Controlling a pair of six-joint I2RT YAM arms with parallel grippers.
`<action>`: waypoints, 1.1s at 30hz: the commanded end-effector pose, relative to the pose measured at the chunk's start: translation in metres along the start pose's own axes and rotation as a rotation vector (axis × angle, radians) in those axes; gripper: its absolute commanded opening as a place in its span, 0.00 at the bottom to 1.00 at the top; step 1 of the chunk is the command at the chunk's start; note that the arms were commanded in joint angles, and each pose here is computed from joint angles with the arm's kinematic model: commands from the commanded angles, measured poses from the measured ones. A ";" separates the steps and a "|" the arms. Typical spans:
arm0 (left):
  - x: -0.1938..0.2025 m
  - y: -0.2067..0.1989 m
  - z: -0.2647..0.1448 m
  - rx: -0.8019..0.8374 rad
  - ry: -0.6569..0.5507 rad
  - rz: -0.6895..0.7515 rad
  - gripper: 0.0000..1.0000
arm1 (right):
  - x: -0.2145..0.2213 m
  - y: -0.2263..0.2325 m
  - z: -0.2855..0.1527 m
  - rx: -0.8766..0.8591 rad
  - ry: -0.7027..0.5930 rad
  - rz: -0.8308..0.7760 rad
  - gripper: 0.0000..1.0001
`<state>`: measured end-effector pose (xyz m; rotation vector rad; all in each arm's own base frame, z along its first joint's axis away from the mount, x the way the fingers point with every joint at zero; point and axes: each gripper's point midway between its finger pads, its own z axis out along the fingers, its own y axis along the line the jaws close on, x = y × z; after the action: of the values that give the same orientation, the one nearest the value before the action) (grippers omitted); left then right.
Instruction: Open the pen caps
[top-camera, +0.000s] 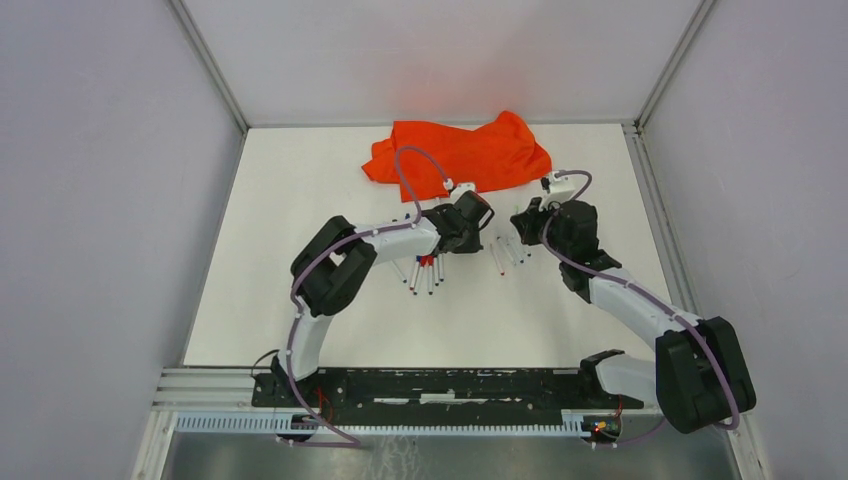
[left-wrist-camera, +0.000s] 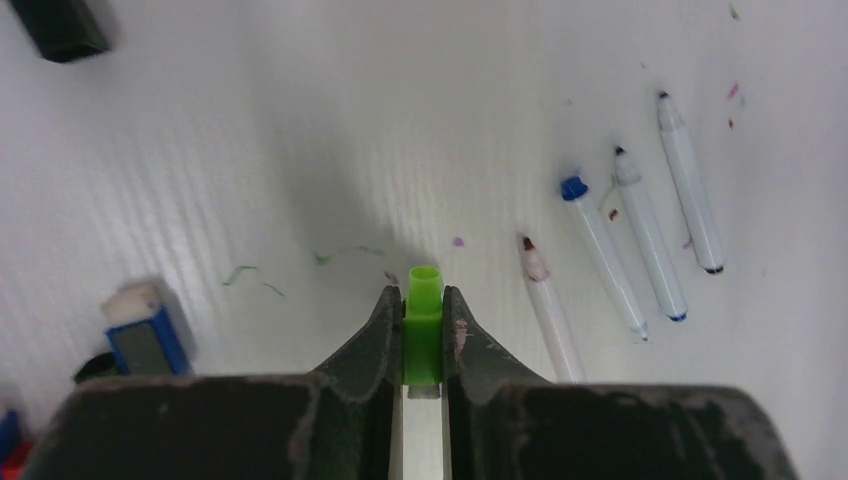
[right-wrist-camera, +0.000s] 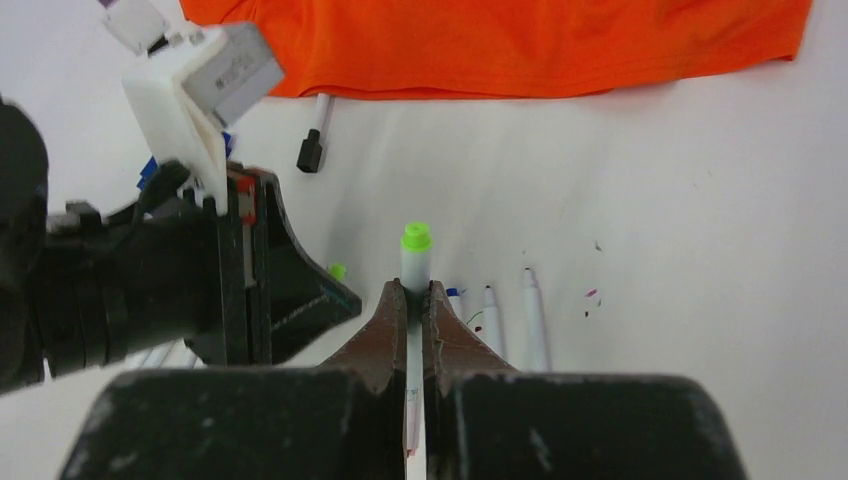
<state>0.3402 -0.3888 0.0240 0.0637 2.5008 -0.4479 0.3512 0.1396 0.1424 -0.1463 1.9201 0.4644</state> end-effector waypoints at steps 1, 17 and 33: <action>-0.038 0.031 -0.019 -0.048 -0.047 -0.079 0.08 | 0.005 0.018 0.006 -0.059 0.037 -0.058 0.00; -0.072 0.126 -0.049 -0.188 -0.074 -0.128 0.12 | 0.072 0.050 0.021 -0.101 0.235 -0.164 0.00; -0.054 0.172 -0.036 -0.243 -0.023 -0.179 0.36 | 0.115 0.026 0.029 0.013 0.354 -0.212 0.08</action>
<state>0.3850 -0.2135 0.0233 -0.2979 2.5480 -0.1860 0.3103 0.1941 0.0337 -0.4494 2.2312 0.3847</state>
